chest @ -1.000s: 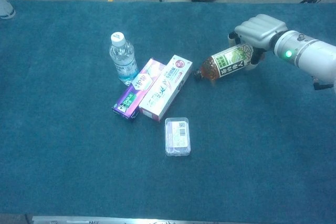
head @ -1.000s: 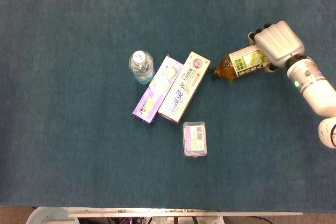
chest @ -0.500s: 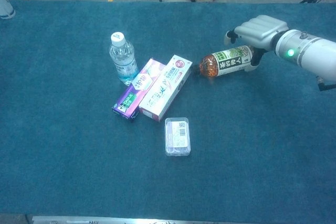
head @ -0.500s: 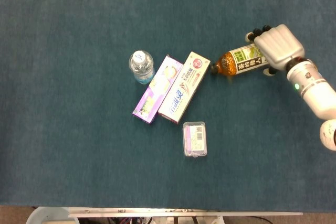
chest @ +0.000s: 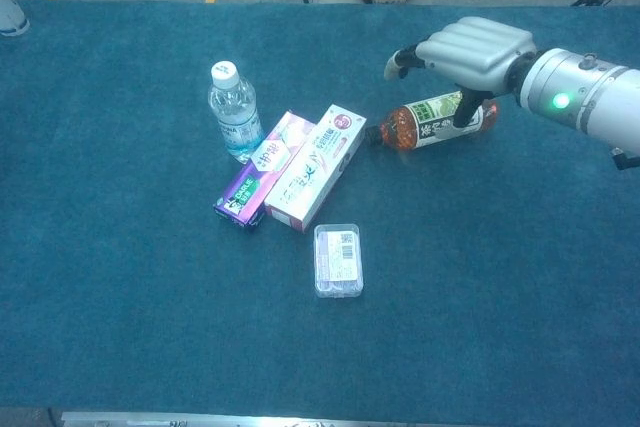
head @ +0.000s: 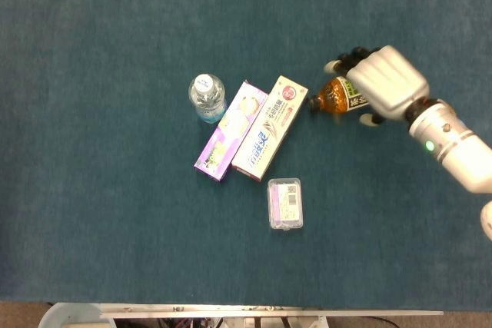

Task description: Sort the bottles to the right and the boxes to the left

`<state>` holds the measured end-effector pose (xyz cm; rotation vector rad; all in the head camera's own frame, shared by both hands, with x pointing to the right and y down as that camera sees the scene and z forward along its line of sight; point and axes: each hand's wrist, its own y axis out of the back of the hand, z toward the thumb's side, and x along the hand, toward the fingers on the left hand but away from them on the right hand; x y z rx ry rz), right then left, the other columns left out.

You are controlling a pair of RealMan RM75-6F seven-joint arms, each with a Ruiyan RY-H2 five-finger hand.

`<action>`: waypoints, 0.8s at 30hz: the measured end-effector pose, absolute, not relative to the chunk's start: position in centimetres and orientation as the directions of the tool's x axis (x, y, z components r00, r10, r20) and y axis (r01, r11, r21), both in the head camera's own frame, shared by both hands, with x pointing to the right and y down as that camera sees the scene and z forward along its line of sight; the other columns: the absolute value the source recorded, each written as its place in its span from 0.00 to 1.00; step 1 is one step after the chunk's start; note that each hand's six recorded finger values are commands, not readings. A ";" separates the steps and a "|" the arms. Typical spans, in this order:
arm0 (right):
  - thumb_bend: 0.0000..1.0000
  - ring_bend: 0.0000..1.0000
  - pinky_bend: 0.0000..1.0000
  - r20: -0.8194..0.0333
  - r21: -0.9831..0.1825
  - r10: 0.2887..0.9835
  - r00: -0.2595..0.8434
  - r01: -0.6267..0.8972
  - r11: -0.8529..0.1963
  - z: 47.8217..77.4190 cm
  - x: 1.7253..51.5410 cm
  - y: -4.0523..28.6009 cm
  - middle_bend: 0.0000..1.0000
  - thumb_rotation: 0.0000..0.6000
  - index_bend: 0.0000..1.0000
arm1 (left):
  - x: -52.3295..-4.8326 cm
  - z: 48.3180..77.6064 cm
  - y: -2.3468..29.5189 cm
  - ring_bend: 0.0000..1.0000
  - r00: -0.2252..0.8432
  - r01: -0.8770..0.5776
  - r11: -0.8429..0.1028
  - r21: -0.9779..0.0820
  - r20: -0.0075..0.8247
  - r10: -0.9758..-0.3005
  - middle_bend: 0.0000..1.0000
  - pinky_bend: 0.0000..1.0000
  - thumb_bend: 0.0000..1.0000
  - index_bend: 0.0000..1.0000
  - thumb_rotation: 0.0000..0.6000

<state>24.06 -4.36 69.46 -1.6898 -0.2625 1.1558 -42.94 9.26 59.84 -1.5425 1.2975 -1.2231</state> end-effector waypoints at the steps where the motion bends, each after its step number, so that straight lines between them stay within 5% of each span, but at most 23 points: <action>1: 0.10 0.24 0.45 -0.556 -0.831 0.636 0.535 -0.337 -0.443 69.1 23.6 -4.0 0.27 1.00 0.22 | -42.9 59.8 9.3 0.10 0.024 -0.248 -0.191 -0.950 0.191 -0.981 0.16 0.19 0.24 0.13 1.00; 11: 0.10 0.24 0.42 -0.532 -0.837 0.527 0.663 -0.317 -0.447 67.1 21.0 -0.3 0.29 1.00 0.22 | -42.9 59.7 9.2 0.10 0.024 -0.243 -0.192 -0.951 0.192 -0.981 0.16 0.19 0.24 0.13 1.00; 24: 0.10 0.23 0.38 -0.420 -0.888 0.557 0.717 -0.198 -0.415 65.5 17.9 -1.1 0.29 1.00 0.22 | -43.1 59.3 9.3 0.10 0.017 -0.242 -0.188 -0.952 0.189 -0.982 0.16 0.19 0.24 0.13 1.00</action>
